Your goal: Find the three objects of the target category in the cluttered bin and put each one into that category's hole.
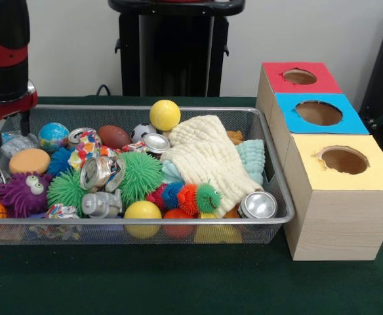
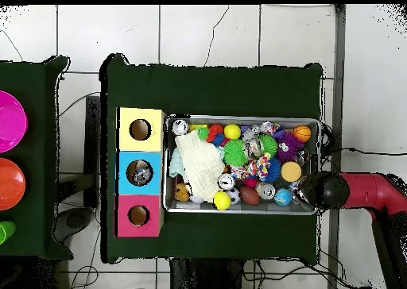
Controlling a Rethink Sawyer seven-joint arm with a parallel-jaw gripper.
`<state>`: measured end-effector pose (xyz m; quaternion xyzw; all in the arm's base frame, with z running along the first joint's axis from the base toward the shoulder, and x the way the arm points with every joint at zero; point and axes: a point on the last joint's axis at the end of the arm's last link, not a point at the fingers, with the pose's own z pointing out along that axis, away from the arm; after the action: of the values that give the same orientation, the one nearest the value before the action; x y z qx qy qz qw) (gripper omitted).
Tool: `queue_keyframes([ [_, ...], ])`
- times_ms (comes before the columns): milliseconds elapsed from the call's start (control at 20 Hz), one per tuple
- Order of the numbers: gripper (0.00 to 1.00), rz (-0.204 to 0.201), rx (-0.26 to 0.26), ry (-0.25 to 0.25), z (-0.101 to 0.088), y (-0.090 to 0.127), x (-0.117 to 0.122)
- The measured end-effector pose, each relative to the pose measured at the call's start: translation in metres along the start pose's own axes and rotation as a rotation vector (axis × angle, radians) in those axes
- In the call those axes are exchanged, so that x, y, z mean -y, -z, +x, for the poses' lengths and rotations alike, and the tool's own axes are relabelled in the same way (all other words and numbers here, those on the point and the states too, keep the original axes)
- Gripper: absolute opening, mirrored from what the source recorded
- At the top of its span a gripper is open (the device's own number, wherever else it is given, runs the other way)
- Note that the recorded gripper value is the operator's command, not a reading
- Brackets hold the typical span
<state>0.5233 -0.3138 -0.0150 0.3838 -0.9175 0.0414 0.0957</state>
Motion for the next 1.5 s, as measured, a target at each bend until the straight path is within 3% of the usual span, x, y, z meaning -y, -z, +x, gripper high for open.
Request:
queue_keyframes([
  [550,1.00,0.009,0.007,0.002,0.002,0.003,-0.001],
  [950,1.00,0.028,0.058,-0.006,0.006,-0.001,-0.003],
  [1500,1.00,0.114,0.154,0.000,-0.012,-0.006,0.009],
])
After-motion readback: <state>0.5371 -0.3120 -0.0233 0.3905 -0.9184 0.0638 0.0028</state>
